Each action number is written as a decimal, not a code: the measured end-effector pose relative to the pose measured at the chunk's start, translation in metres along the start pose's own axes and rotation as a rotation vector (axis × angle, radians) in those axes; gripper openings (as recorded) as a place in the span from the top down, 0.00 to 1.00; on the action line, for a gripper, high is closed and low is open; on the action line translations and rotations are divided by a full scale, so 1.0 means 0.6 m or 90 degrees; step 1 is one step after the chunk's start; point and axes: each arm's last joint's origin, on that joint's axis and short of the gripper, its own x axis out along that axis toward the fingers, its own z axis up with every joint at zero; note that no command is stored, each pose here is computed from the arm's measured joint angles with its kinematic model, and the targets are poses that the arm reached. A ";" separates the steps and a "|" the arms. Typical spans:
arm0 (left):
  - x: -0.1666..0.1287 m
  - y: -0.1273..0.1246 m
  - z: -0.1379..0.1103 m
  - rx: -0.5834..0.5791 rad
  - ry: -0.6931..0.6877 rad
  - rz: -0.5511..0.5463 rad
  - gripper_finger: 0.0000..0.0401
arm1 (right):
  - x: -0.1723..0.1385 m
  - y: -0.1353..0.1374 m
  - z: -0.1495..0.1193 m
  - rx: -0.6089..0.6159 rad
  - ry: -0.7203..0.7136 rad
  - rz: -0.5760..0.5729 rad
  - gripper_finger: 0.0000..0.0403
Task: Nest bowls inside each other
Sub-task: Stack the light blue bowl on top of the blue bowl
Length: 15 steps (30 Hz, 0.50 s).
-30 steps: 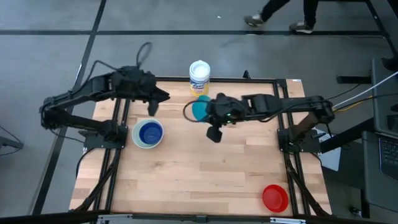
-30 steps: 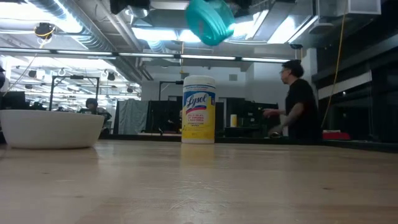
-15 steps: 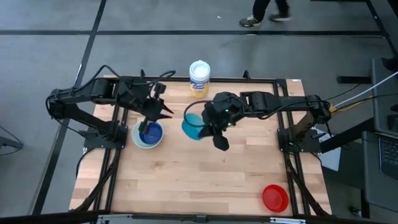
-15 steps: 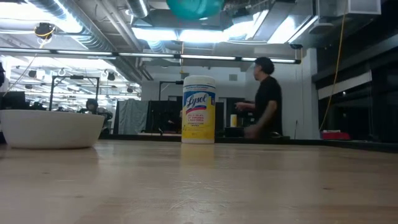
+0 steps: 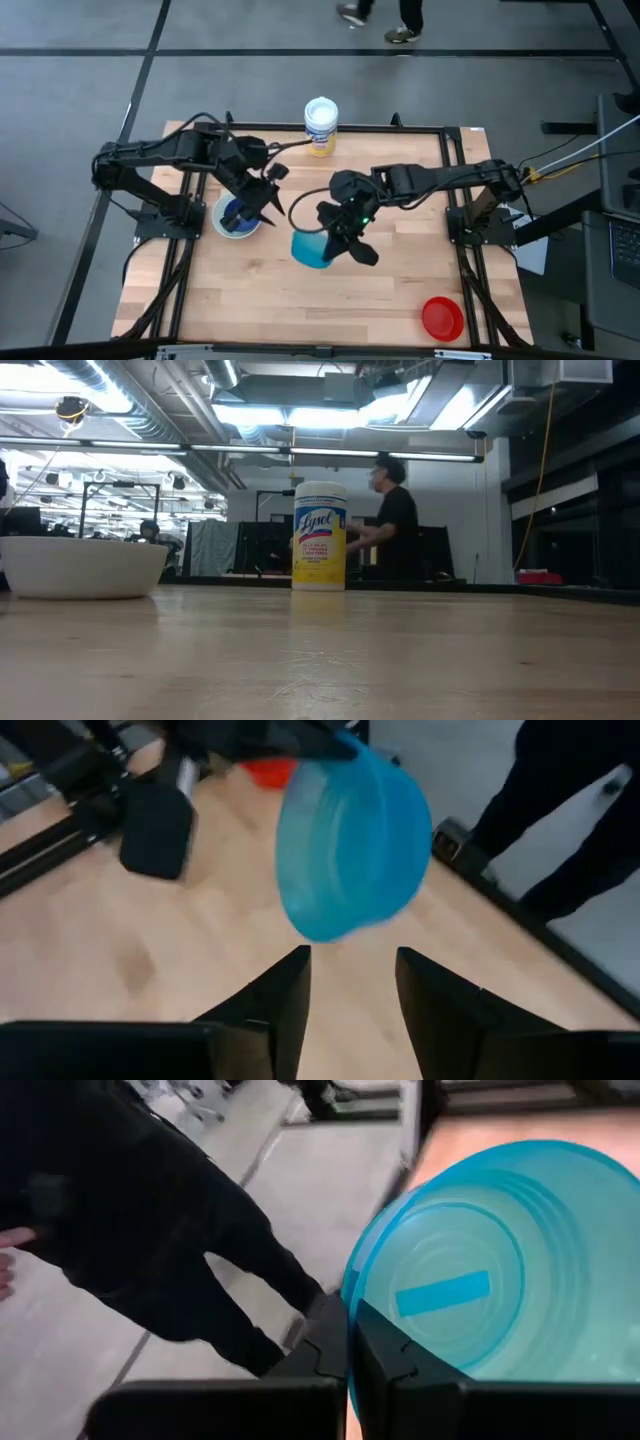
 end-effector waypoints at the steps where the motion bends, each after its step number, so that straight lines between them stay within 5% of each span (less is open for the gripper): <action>1: 0.005 0.001 0.002 -0.005 -0.006 -0.008 0.64 | 0.003 0.000 0.001 0.004 -0.002 0.003 1.00; 9: 0.037 -0.010 0.016 -0.025 -0.030 -0.098 0.66 | 0.011 -0.004 0.005 0.009 -0.019 -0.006 1.00; 15: 0.043 -0.020 0.023 -0.010 -0.030 -0.101 0.68 | 0.011 -0.004 0.009 0.006 -0.032 -0.010 1.00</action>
